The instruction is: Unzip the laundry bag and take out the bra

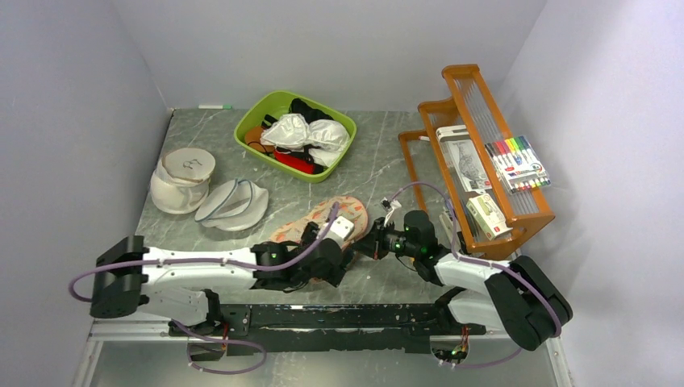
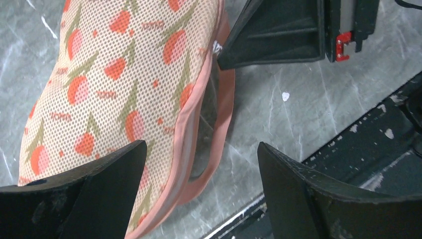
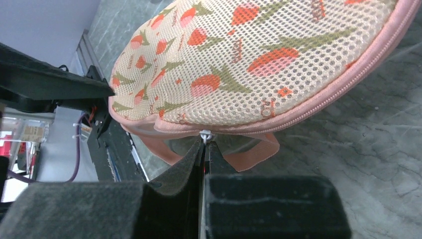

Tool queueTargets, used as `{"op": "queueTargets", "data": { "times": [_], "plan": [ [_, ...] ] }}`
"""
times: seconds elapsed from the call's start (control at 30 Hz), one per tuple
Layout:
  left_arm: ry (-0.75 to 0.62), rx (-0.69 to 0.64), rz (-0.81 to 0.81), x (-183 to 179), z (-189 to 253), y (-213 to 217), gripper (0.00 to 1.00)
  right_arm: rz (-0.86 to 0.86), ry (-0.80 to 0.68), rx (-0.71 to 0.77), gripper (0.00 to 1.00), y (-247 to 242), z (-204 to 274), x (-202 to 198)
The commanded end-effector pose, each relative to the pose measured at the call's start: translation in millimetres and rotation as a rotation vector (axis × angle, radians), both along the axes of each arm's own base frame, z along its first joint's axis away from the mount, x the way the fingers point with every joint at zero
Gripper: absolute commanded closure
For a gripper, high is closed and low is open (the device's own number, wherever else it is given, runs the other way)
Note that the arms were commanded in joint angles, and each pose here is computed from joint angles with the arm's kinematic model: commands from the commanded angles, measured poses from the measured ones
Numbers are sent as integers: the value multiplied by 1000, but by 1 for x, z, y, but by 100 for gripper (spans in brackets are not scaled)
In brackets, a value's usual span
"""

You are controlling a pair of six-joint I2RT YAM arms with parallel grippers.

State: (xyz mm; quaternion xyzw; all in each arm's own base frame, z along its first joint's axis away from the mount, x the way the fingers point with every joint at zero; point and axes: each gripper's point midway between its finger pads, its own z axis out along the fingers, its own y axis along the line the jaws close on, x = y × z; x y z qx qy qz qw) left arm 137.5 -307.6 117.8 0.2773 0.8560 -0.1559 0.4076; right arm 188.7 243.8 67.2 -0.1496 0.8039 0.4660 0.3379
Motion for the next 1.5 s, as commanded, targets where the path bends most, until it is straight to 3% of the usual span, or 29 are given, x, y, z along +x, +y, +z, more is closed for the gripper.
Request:
{"op": "queueTargets", "data": {
  "times": [0.0,0.3,0.5,0.73,0.83,0.9,0.97,1.13,1.37,1.47],
  "plan": [
    [-94,-10,-10,21,12,-26,7,32,-34,51,100,7,17,-3],
    [-168,129,-3,52,-7,-38,23,51,-23,72,100,14,22,-11],
    [-187,218,25,63,-22,-32,44,70,-11,63,100,20,17,-20],
    [-182,255,25,62,-34,-25,62,73,2,60,100,25,17,-20],
    [-169,257,30,60,-40,-19,62,69,2,50,100,25,16,-18],
    [-150,251,27,56,-45,-17,51,68,5,51,100,24,17,-19],
    [-121,211,40,52,-49,-17,50,67,3,58,100,23,19,-21],
    [-102,197,43,48,-50,-15,73,43,0,41,100,20,19,-18],
    [-76,127,1,36,-35,-7,91,-70,-9,-22,100,8,14,-3],
    [-70,101,12,32,-30,4,93,-138,-19,-64,100,-2,12,5]
  ]
}}
